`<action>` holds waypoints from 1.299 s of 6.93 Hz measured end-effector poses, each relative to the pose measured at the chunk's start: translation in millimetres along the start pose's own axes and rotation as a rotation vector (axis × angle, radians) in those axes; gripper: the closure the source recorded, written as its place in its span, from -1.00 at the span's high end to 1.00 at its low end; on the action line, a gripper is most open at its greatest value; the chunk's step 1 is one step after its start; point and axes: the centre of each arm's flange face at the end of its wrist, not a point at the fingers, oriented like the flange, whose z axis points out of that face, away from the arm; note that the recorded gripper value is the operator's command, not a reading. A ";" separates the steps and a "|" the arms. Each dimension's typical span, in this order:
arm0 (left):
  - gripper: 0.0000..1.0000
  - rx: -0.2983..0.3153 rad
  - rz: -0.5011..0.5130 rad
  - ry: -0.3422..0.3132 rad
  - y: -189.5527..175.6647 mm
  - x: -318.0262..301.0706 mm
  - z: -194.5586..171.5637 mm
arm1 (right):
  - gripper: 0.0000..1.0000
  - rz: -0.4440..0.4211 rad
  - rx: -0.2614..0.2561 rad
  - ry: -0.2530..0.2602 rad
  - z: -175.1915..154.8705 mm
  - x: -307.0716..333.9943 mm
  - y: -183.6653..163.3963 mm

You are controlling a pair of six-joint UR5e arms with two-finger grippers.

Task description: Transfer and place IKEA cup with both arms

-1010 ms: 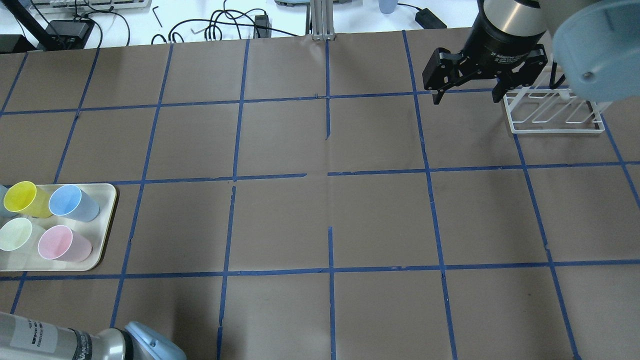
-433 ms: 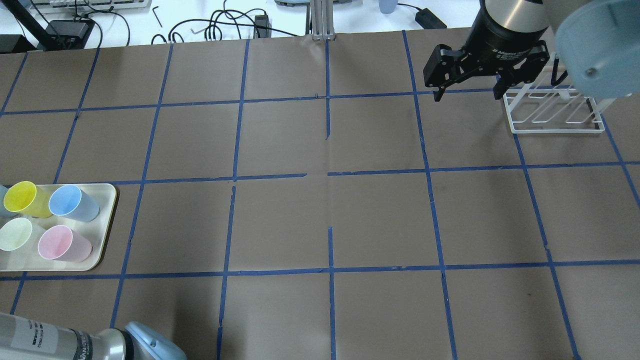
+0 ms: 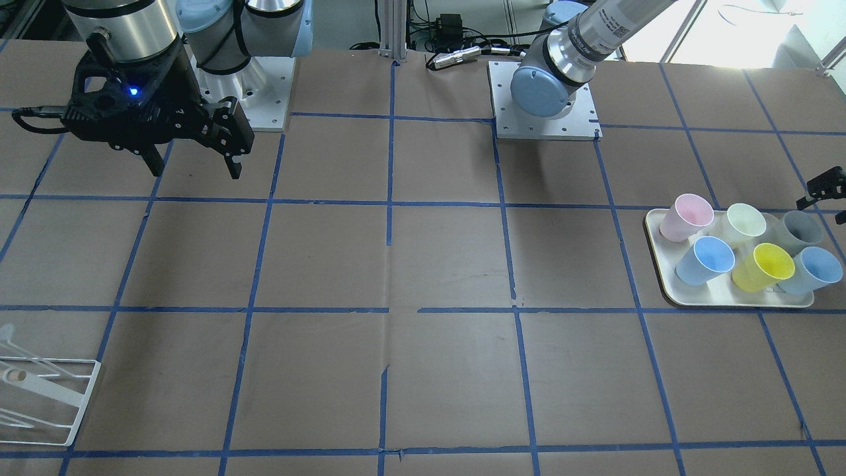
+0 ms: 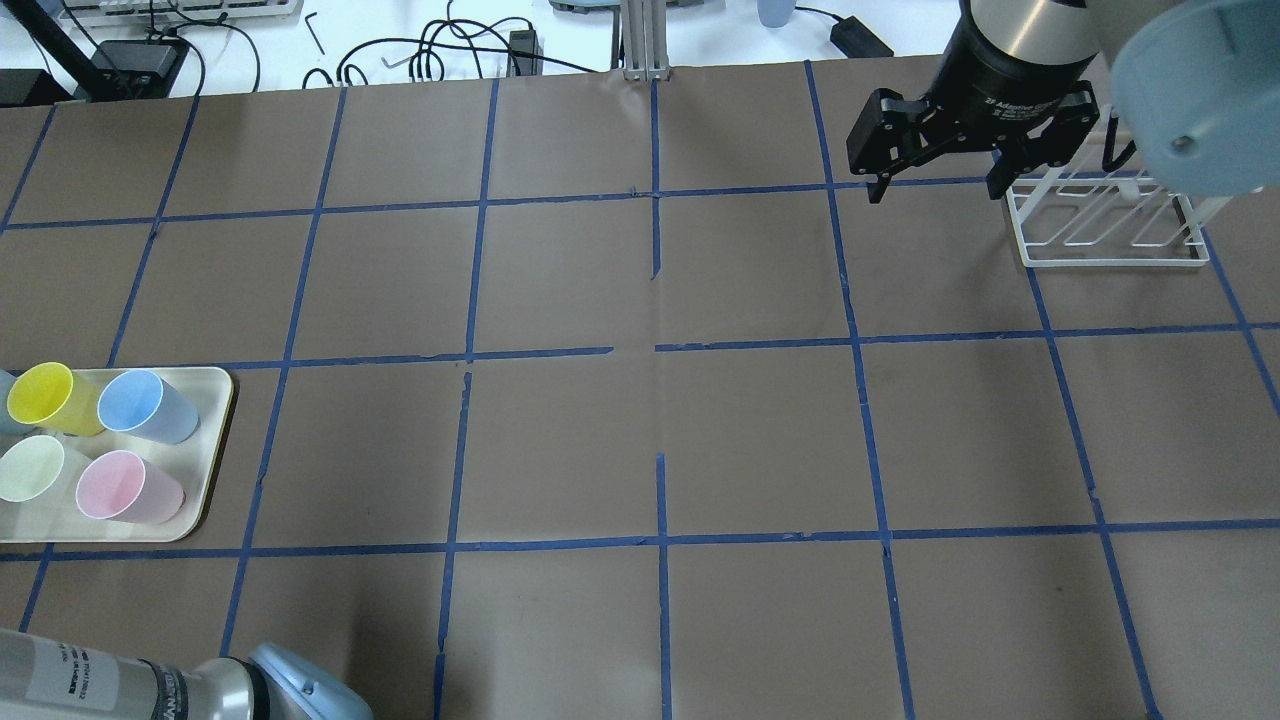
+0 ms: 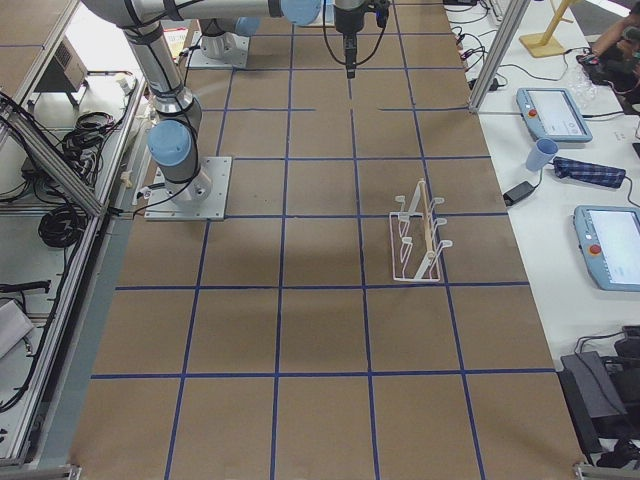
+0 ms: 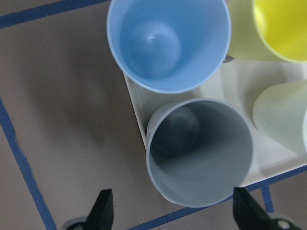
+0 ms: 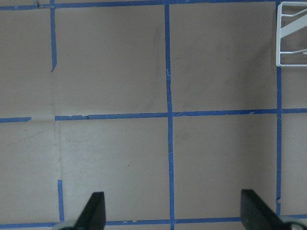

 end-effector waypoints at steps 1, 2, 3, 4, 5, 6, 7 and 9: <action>0.94 0.000 0.009 -0.004 -7.1 2.8 -26.7 | 1.00 0.000 0.000 0.000 -0.1 0.0 0.1; 0.95 -0.005 0.032 -0.010 -26.0 15.0 -57.2 | 1.00 0.000 0.000 0.000 -0.3 0.0 0.2; 0.95 -0.015 0.066 -0.016 -60.2 44.7 -85.2 | 1.00 0.000 0.001 -0.001 -0.3 -0.1 0.1; 0.95 -0.026 0.065 -0.027 -97.7 87.9 -111.1 | 1.00 0.000 0.001 -0.004 -0.3 -0.3 0.0; 0.95 -0.038 0.022 -0.040 -128.9 138.5 -135.1 | 1.00 0.001 0.002 -0.006 -0.6 -0.6 0.1; 0.95 -0.060 -0.048 -0.045 -152.6 198.4 -155.2 | 1.00 0.002 0.002 -0.007 -1.1 -0.6 0.3; 0.95 -0.080 -0.131 -0.049 -172.7 263.1 -168.2 | 1.00 0.002 0.002 -0.007 -1.6 -0.4 0.9; 0.98 -0.082 -0.280 -0.100 -219.3 408.5 -178.8 | 1.00 0.002 0.002 -0.006 -1.9 -0.2 1.7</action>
